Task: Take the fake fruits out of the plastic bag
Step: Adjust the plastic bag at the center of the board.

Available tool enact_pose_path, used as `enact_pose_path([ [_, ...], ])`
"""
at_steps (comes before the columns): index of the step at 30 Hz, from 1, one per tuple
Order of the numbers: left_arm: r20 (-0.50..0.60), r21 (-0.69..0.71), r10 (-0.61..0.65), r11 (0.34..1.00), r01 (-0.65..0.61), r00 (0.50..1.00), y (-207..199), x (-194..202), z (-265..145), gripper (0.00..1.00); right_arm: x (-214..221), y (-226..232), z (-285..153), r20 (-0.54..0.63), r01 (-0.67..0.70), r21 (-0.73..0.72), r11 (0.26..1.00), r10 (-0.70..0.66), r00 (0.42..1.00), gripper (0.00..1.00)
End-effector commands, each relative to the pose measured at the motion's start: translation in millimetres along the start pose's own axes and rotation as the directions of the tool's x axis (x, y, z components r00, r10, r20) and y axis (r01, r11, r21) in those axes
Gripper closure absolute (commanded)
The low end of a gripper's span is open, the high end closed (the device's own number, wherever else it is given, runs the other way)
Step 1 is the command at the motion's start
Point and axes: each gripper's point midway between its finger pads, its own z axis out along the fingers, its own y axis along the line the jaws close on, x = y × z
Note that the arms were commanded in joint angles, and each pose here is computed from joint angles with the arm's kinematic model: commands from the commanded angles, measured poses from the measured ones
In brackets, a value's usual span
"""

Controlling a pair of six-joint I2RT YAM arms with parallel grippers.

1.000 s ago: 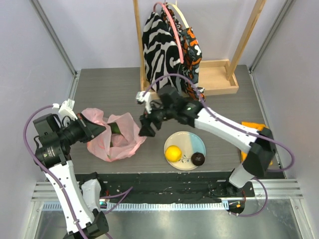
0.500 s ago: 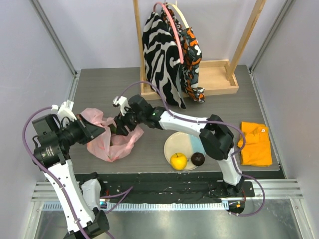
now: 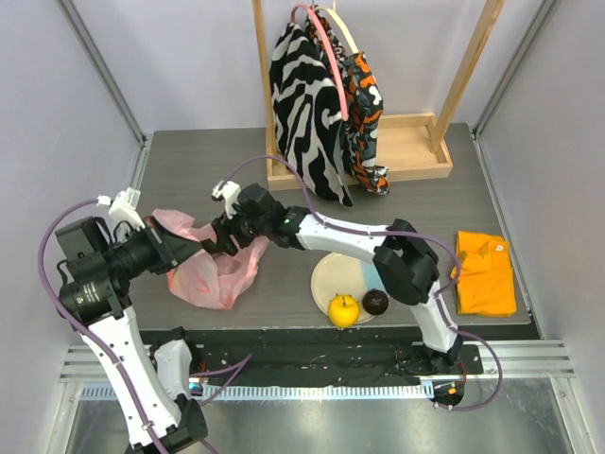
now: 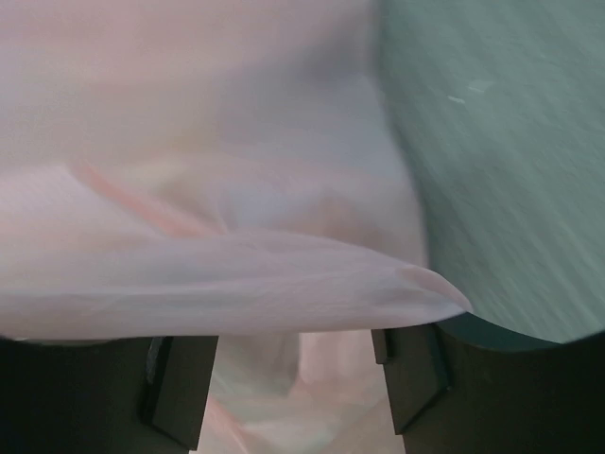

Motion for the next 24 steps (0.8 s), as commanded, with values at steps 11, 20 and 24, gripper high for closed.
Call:
enact_pose_path([
  [11,0.014,0.153,0.058,0.986,-0.059,0.998,-40.3,-9.0,-12.3,1.0,-30.7,-122.3,-177.2,0.112,-0.011,0.593,0.805,-0.069,0.991,0.34],
  [20,-0.047,0.183,0.06,0.982,-0.05,0.997,-43.7,22.7,-17.9,1.0,-26.9,-9.0,-189.9,0.164,0.001,0.092,0.996,-0.017,0.986,0.39],
  [24,-0.05,0.136,0.057,0.989,-0.05,0.997,-34.2,31.4,-17.0,1.0,-24.3,5.5,-164.4,0.14,-0.004,0.006,1.0,0.003,0.99,0.47],
])
